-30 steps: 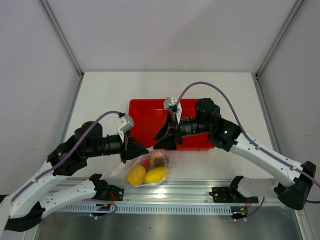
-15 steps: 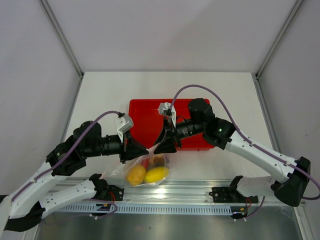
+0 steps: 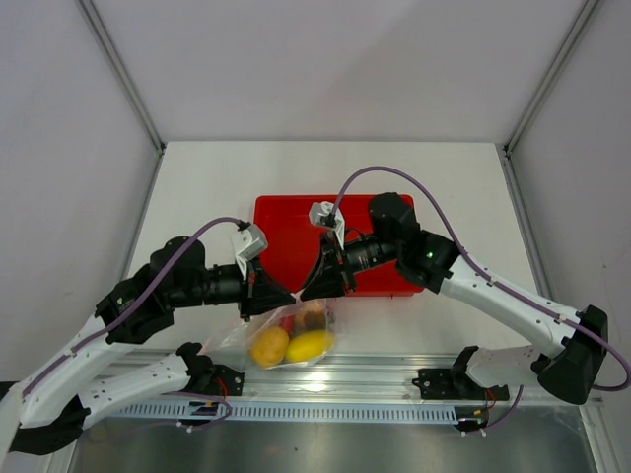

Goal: Place the food in the zip-top bag and seal the zipper
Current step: Zip the zipper food storage bag at the center of the board.

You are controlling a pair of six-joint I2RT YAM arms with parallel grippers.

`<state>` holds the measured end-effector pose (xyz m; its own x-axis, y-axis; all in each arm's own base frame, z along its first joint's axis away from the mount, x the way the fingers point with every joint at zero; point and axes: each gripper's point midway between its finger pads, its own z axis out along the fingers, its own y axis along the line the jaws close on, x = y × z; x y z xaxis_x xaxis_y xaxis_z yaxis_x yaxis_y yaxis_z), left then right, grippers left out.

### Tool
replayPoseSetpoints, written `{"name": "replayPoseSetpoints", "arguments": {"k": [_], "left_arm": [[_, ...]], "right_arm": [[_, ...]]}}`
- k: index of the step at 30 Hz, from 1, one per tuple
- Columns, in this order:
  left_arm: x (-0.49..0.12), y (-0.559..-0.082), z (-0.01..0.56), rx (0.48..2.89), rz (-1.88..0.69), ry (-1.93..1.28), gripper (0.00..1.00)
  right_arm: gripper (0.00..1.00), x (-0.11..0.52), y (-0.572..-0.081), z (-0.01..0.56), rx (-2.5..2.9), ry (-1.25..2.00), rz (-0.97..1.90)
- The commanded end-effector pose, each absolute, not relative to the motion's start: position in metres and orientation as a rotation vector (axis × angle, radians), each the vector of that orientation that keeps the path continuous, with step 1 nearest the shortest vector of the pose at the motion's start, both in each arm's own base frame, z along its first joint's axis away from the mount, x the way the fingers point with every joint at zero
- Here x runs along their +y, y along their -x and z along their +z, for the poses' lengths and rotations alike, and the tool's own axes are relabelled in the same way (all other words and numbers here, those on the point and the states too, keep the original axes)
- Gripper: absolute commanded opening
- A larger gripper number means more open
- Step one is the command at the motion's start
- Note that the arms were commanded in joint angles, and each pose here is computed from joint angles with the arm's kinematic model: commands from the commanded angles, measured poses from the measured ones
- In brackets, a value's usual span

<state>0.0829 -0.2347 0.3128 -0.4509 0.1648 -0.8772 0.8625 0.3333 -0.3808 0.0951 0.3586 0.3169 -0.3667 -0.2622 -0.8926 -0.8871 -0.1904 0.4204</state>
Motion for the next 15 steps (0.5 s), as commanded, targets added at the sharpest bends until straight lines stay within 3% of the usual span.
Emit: {"name": "replayPoseSetpoints", "arguments": {"k": [1,2,4,15], "left_arm": [[-0.238,-0.081,0.328,1.778,-1.185,-0.921,0.01],[-0.238,-0.081,0.329,1.778,-1.187,-0.922,0.01],[-0.238,-0.081,0.327,1.783,-1.184,-0.922,0.0],[-0.22,-0.083,0.31,1.865,-1.102,-0.868,0.02]], "right_arm": [[0.19,0.362,-0.096,0.343,1.46,1.35,1.61],[0.08,0.361,-0.095,0.342,1.462,1.353,1.613],[0.0,0.361,-0.094,0.341,1.466,1.355,1.616],[0.0,0.349,-0.122,0.344,1.536,1.147,1.494]]}}
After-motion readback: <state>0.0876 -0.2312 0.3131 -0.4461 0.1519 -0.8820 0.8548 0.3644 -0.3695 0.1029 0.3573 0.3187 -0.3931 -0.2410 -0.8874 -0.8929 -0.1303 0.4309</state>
